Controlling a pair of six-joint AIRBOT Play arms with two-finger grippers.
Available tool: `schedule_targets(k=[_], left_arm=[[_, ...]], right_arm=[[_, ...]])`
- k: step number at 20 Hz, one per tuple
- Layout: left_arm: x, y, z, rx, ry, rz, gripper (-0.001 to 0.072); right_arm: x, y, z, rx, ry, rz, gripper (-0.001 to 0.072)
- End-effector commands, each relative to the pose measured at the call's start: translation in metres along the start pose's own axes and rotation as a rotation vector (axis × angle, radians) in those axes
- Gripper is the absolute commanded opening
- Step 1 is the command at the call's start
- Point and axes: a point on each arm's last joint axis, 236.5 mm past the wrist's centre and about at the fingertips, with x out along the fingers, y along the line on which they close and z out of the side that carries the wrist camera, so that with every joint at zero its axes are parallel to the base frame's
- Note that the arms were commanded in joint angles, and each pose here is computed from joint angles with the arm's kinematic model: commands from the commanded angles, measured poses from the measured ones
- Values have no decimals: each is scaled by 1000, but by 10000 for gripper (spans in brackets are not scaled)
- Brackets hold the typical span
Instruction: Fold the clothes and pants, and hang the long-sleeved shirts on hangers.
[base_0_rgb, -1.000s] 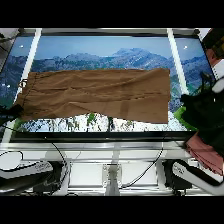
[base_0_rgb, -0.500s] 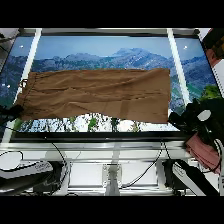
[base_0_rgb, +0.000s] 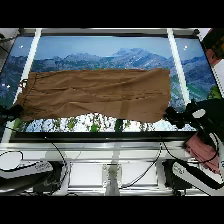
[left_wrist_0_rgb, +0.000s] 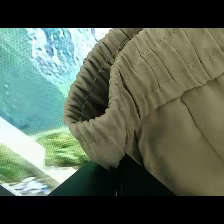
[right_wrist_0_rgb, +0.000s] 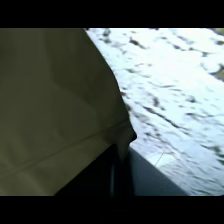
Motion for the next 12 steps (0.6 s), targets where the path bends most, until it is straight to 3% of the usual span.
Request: schedule_targets(k=[1,4,8,12], left_arm=[[0,0,0,-2,1,0,42],[-8,-1,-2,2,12,-4,42],[-49,5,14,160,-56,28,42],[-104,14,41,205,-199,85,42]], right_arm=[[0,6,4,-27,-7,19,12],[-21,22,15,-173,21,13,12],[-80,26,47,-371,45,-129,12],[-140,59,89,-465,-86,-139,12]])
